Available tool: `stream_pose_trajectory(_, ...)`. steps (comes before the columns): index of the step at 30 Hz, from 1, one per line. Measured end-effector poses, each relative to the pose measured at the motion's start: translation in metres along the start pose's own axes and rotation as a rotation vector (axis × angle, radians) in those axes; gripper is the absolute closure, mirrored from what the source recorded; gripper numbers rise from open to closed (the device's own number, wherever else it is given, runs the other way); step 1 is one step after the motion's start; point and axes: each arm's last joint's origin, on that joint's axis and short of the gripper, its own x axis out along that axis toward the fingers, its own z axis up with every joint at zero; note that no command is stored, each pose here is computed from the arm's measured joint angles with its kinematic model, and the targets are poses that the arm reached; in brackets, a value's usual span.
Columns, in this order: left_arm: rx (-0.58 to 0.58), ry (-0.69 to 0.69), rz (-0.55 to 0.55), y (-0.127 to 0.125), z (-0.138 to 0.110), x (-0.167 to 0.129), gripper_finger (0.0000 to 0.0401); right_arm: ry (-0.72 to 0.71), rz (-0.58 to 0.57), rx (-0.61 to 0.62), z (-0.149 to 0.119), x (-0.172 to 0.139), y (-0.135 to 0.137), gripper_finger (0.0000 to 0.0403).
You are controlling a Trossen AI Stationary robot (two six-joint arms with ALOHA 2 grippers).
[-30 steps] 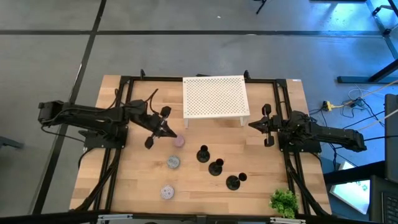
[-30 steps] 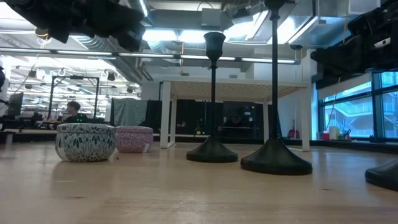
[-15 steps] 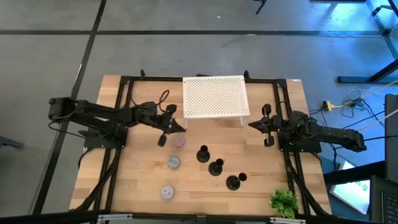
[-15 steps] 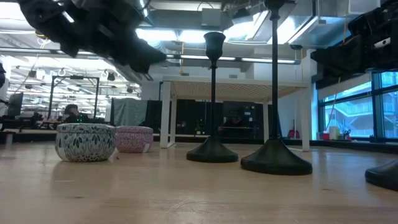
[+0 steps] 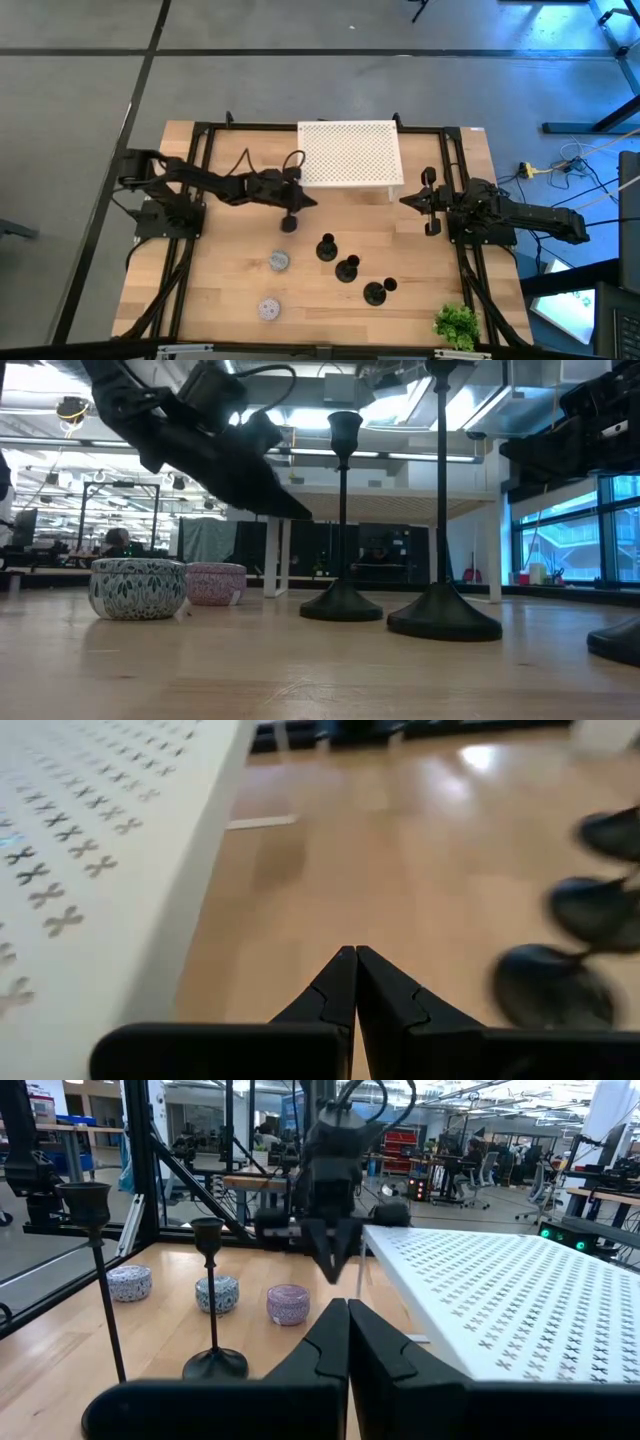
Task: Pick & Place candle stick holders
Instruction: Adjust the shelf, then put the bottom candle holder on the shelf
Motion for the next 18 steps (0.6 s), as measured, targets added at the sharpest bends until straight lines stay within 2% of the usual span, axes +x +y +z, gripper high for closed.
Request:
stream_pose_trajectory(5, 0.019, 0.018, 0.136, 0.001, 0.000, 0.000, 0.0398, 0.000, 0.000, 0.000, 0.000, 0.000, 0.000, 0.0402)
stream_pose_trajectory(10, 0.020, 0.013, 0.161, 0.002, 0.003, -0.002, 0.0398, 0.000, 0.000, 0.000, 0.000, 0.000, 0.000, 0.0402)
stream_pose_trajectory(13, 0.026, 0.000, 0.100, 0.001, 0.004, -0.003, 0.0398, 0.000, 0.000, 0.000, 0.000, 0.000, 0.000, 0.0402)
stream_pose_trajectory(18, 0.030, -0.108, -0.150, -0.005, 0.022, -0.018, 0.0398, 0.000, 0.000, 0.000, 0.000, 0.000, 0.000, 0.0402)
